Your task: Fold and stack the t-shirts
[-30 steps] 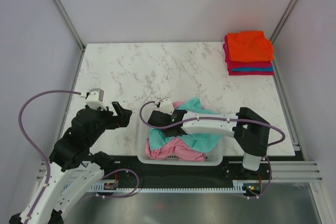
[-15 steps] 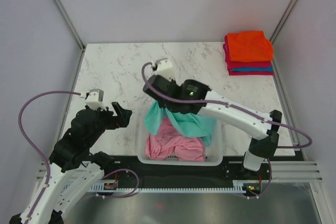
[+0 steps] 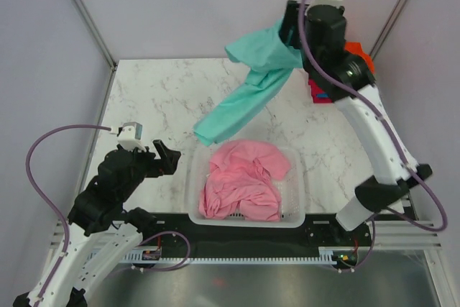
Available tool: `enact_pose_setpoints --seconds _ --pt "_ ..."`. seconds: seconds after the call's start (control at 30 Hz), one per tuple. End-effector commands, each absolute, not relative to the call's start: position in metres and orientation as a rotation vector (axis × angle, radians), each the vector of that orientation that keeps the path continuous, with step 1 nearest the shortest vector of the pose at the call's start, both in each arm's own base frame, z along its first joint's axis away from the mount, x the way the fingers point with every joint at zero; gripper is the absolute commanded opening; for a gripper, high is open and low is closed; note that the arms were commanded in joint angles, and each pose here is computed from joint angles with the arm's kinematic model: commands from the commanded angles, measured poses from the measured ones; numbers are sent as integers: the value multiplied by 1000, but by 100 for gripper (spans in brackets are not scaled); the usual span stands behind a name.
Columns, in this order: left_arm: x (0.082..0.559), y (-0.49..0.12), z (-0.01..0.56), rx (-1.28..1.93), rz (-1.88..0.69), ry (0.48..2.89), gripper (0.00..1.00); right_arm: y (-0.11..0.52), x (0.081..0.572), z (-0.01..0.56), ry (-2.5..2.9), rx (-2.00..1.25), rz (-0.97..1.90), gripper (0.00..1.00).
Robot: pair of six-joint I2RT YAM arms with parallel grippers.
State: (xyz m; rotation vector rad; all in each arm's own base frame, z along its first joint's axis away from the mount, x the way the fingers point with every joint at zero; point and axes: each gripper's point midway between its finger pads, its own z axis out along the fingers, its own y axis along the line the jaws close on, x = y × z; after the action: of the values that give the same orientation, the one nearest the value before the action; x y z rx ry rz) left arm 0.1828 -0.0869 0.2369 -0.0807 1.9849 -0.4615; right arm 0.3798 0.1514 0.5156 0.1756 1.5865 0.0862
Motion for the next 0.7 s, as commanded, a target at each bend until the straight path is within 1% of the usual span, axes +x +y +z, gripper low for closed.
enact_pose_setpoints --seconds 0.0,0.03,0.07,0.13,0.23,0.33,0.43,0.47,0.6,0.63,0.67 --pt "190 -82 243 -74 -424 1943 97 193 455 377 1935 -27 154 89" --pt "190 -82 244 -75 -425 1942 97 194 457 351 2008 -46 137 98" --pt "190 -82 243 -76 -423 1943 97 197 455 318 2106 -68 116 98" --pt "190 -82 242 -76 -421 1947 97 199 443 292 2143 -53 158 98" --pt "192 -84 239 -72 -422 1962 96 196 419 289 2108 -42 245 98" --pt "194 -95 233 -22 -452 1995 97 185 393 292 2099 -42 269 98" --pt "198 -109 221 21 -479 2065 96 180 364 283 2120 -56 326 98" --pt "199 -114 215 38 -490 2096 97 180 356 279 2128 -46 353 98" --pt "214 -132 165 86 -435 2347 96 171 317 256 2152 -27 432 98" --pt "215 -136 136 94 -390 2482 95 165 303 251 2149 -15 440 98" --pt "218 -137 128 84 -356 2530 93 162 297 248 2150 -5 450 98"
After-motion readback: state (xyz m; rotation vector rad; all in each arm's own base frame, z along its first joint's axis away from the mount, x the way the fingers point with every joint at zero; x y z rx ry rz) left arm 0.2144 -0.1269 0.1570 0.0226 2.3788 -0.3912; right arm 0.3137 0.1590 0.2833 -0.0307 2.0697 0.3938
